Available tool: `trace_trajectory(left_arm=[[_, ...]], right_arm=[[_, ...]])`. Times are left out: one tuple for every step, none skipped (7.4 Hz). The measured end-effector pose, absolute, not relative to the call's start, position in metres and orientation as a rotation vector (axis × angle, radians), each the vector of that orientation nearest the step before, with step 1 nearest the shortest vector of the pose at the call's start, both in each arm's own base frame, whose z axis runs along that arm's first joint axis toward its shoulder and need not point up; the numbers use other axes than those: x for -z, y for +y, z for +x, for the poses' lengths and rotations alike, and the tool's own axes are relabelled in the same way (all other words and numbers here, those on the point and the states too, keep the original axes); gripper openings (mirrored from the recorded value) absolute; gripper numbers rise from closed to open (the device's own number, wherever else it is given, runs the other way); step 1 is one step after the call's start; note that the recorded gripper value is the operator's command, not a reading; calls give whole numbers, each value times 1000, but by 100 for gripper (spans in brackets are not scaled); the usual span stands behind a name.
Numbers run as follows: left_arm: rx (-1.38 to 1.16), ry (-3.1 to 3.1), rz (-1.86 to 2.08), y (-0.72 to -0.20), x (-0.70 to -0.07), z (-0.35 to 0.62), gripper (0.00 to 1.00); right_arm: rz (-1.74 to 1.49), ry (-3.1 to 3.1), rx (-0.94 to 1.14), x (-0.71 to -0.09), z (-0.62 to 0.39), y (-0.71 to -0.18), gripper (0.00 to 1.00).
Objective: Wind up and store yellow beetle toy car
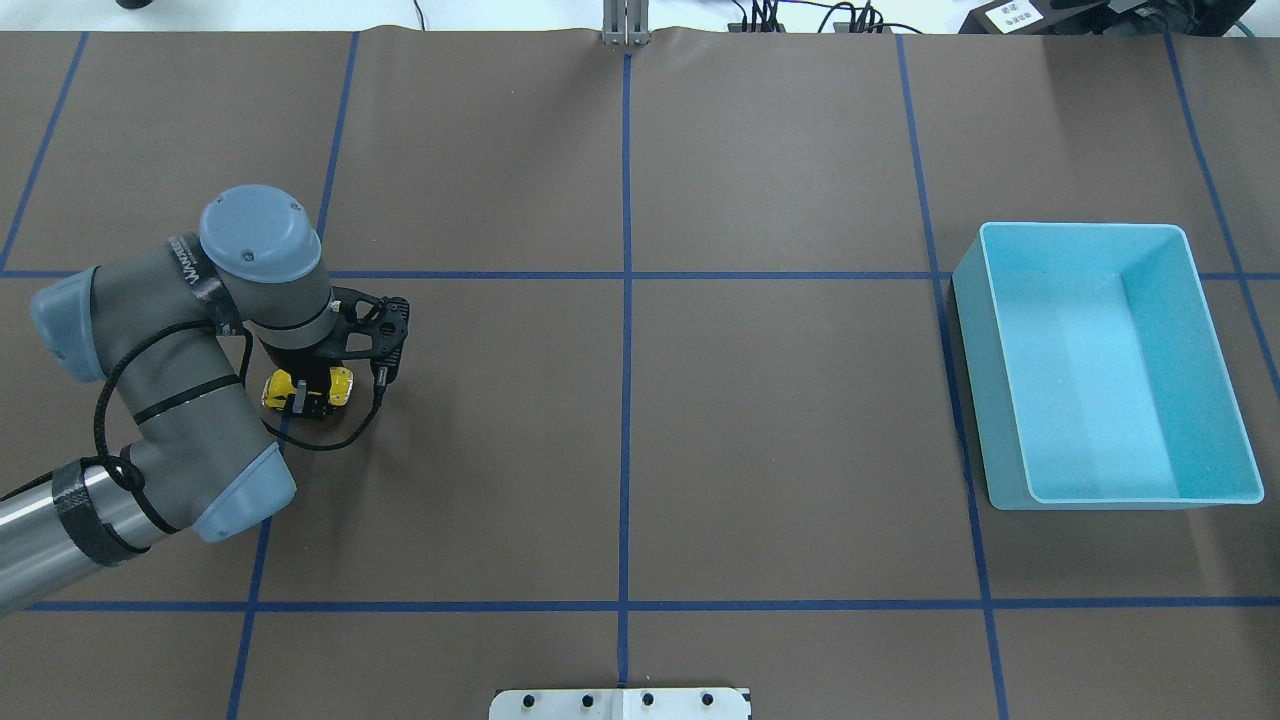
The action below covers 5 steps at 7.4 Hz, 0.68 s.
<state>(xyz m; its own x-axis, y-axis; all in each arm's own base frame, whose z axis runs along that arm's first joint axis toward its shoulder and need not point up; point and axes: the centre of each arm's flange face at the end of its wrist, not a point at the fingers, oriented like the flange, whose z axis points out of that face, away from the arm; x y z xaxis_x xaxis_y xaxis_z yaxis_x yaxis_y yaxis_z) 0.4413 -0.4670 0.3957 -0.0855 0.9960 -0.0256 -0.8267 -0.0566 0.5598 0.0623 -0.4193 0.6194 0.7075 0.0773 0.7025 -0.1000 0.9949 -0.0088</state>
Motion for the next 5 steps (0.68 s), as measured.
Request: trace_trajectory(left_arm=[[-1599,510,433,-466,-399,440,0],[-1608,515,437,-464,-401,438,0],[-1616,522,439,-463,-402,436,0],[-1620,525,438,-461,-405,434,0],[-1622,527,440,-459,-407,432,0]], right_arm=[[31,-779,-98,-619,62,-419,100],[31,-779,-98,-619,62,-419,100],[31,-779,-98,-619,62,-419,100],[30,-779,-98,-619,62,-419,100],[30,-779,-98,-619,62,-419,100]])
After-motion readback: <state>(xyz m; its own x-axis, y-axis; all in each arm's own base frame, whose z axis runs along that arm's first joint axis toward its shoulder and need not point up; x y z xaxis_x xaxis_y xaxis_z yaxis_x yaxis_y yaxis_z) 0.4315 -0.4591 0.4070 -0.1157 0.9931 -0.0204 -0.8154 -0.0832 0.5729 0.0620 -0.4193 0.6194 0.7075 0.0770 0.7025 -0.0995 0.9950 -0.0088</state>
